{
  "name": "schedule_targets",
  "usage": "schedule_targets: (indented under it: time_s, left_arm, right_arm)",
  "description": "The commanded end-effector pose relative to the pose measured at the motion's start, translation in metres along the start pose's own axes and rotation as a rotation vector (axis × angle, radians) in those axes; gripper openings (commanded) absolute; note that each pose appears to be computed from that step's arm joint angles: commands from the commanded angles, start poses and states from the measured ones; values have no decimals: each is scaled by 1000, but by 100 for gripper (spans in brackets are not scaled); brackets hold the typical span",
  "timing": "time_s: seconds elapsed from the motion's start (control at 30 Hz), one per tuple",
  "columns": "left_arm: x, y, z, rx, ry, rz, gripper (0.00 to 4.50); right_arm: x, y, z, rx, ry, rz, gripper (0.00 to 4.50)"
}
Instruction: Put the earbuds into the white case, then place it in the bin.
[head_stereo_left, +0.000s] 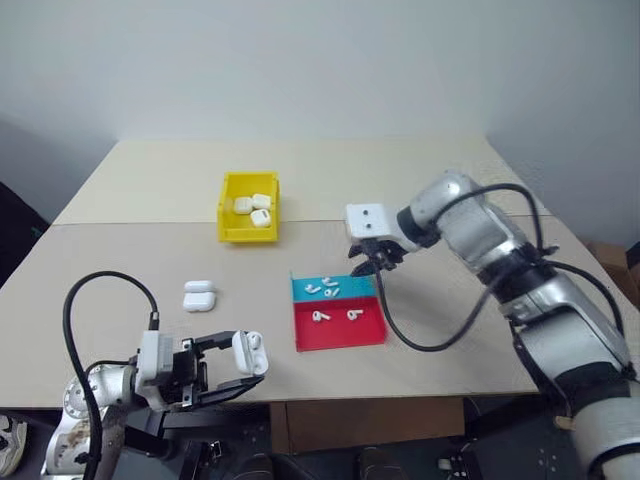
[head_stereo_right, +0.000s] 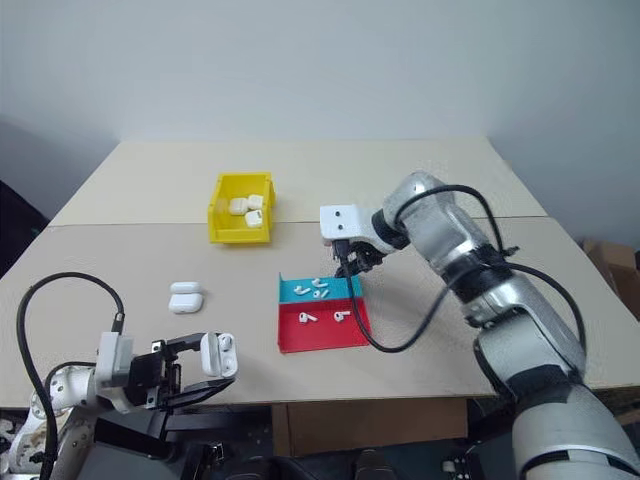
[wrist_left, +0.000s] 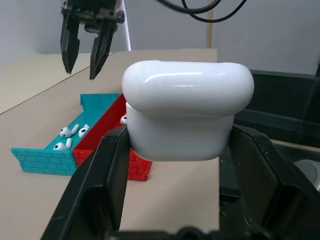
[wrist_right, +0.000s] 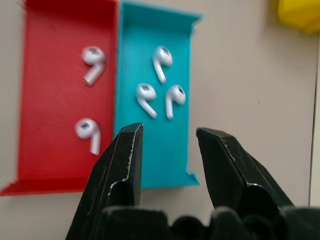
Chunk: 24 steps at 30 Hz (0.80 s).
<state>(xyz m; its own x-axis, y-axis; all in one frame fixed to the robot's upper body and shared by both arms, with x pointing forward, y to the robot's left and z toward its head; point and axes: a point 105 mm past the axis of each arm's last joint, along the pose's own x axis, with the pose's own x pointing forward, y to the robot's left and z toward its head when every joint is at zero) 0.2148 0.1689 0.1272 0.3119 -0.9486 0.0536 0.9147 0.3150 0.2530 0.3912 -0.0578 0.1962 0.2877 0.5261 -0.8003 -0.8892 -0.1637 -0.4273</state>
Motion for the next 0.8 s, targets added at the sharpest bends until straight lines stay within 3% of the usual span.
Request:
schedule_targets:
  time_s: [0.03,0.8]
  left_arm:
    - [4,-3,9,53,-12,18,275]
    - [6,-6,6,55,25,74,275]
  right_arm:
    - [3,-13,2,-52,65,-7,212]
    - [51,-18,26,-87,119,2,212]
